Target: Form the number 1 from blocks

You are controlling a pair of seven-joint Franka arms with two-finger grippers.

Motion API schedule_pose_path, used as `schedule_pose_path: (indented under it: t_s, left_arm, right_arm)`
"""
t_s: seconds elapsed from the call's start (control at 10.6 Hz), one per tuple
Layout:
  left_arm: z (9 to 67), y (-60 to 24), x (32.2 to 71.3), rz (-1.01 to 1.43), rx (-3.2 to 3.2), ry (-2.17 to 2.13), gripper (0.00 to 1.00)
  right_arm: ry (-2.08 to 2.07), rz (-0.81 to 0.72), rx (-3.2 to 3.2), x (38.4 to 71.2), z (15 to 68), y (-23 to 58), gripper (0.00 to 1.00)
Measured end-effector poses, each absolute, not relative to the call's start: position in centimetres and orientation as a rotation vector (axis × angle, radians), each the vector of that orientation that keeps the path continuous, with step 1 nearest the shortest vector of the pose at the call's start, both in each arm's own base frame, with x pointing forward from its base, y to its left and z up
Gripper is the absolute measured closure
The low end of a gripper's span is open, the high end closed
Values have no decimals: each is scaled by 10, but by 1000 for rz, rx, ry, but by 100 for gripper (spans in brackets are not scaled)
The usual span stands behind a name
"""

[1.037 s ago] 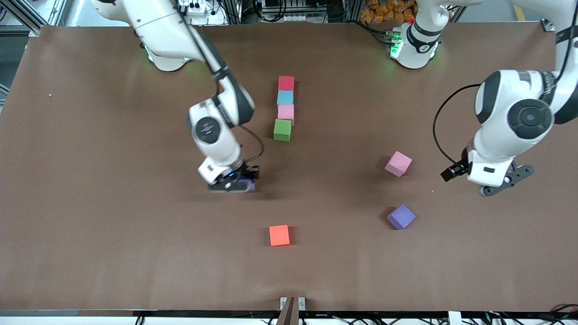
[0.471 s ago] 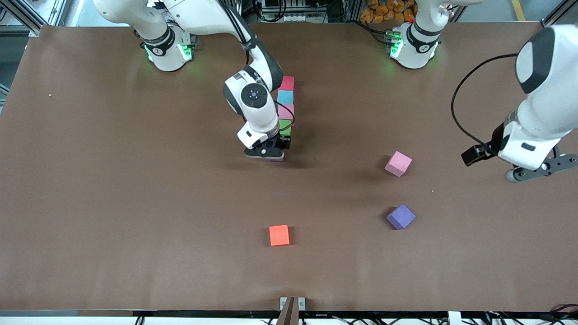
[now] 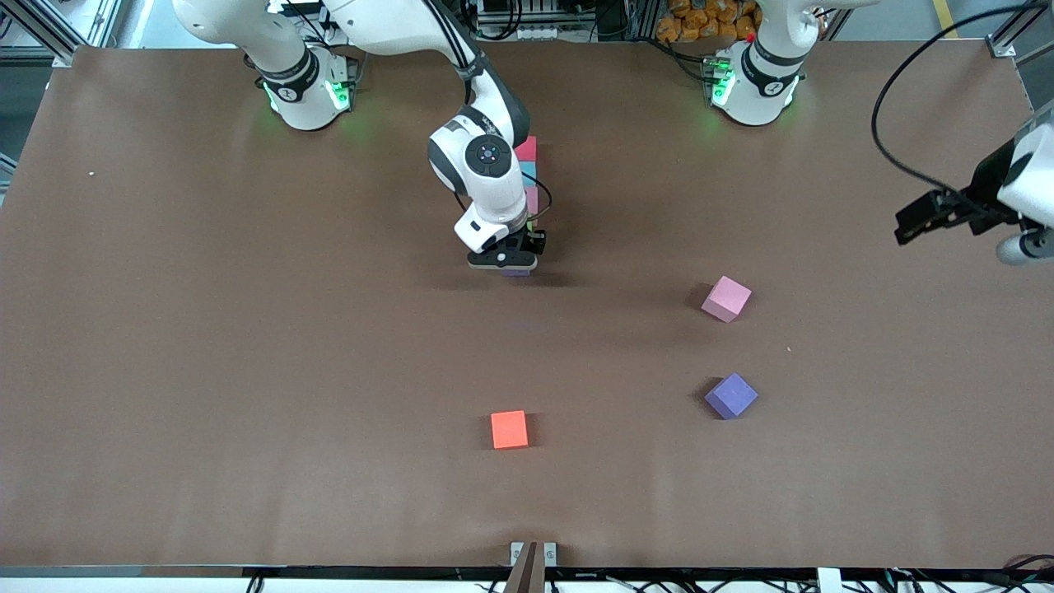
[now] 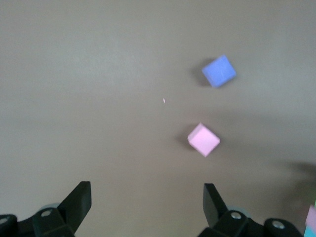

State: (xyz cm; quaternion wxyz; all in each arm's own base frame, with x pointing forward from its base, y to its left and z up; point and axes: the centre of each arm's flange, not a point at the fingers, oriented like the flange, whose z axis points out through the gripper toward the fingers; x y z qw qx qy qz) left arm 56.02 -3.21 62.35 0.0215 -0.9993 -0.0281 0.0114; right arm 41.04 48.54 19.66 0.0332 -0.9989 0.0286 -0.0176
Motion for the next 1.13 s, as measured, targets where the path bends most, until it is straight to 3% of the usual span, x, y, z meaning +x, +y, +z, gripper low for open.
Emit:
schedule_pose_path:
  t_s: [0.09, 0.38, 0.47, 0.85, 1.13]
  left_arm:
    - [634, -40, 554, 33, -3099, -15, 0]
    - [648, -70, 545, 7, -3099, 119, 0]
    - [654, -75, 542, 11, -3095, 199, 0]
    - [665, -67, 539, 10, -3090, 262, 0]
    - [673, -64, 538, -19, -3091, 253, 0]
  right_arm:
    - [88, -57, -3073, 411, 197, 486, 41]
    - [110, -76, -3063, 417, 202, 483, 5]
    - [149, -100, -3044, 432, 215, 475, 0]
    - [252, -77, -2994, 523, 324, 371, 0]
    - [147, -2, -3064, 570, 397, 289, 0]
